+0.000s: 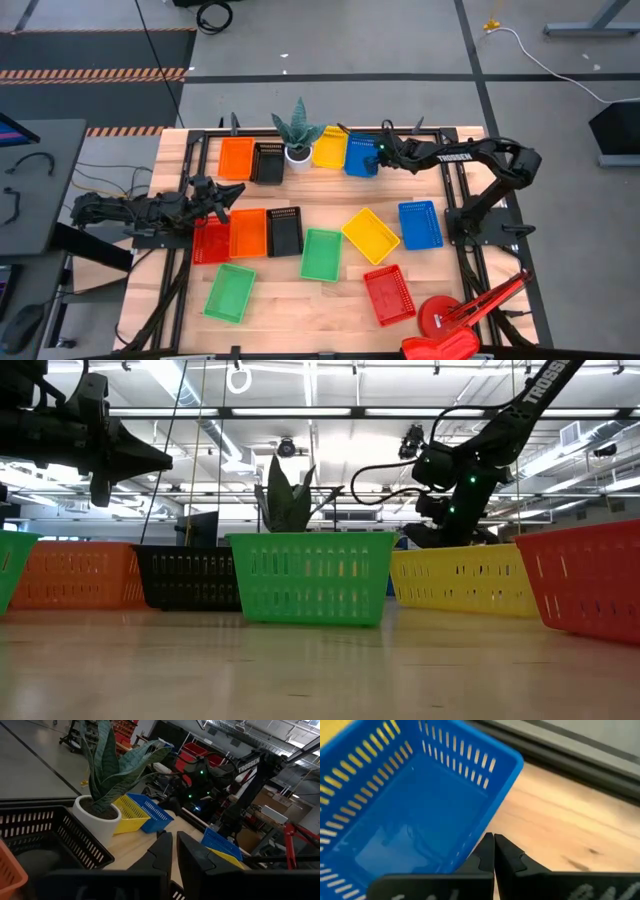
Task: Stack baskets by color
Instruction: Adjust the top blue bin
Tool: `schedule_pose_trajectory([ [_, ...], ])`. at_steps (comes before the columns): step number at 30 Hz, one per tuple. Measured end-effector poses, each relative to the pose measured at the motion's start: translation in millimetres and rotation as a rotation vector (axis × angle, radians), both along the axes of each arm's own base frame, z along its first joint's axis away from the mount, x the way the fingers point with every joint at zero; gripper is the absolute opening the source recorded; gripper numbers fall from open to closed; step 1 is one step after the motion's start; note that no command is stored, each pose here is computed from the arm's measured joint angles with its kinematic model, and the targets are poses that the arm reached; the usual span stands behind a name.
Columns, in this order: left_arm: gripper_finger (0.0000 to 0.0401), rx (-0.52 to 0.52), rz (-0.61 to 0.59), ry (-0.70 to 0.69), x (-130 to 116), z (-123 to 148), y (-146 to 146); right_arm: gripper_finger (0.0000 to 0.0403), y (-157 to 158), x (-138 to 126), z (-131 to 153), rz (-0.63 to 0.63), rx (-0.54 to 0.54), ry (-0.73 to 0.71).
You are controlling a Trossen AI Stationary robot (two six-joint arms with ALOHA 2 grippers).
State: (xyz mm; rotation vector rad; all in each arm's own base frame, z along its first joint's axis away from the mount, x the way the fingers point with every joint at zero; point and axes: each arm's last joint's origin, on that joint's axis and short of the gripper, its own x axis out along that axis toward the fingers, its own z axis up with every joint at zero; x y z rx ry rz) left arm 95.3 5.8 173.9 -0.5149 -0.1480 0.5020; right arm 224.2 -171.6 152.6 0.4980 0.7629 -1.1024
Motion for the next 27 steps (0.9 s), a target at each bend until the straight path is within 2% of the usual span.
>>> schedule_pose_trajectory([
  [9,0.0037,0.0,0.0,0.0,0.0,0.0,0.0,0.0002,3.1,2.9,2.0,0.0,-0.101,0.08],
  [17,0.0038,0.0,0.0,0.0,0.0,0.0,0.0,0.0001,47.0,23.3,11.1,0.06,-0.278,0.184],
  [22,0.0033,0.0,0.0,0.0,0.0,0.0,0.0,0.0001,83.5,35.7,25.3,0.253,-0.342,0.176],
  [27,0.003,0.0,0.0,0.0,0.0,0.0,0.0,0.0001,111.5,45.5,26.8,0.573,-0.247,0.12],
])
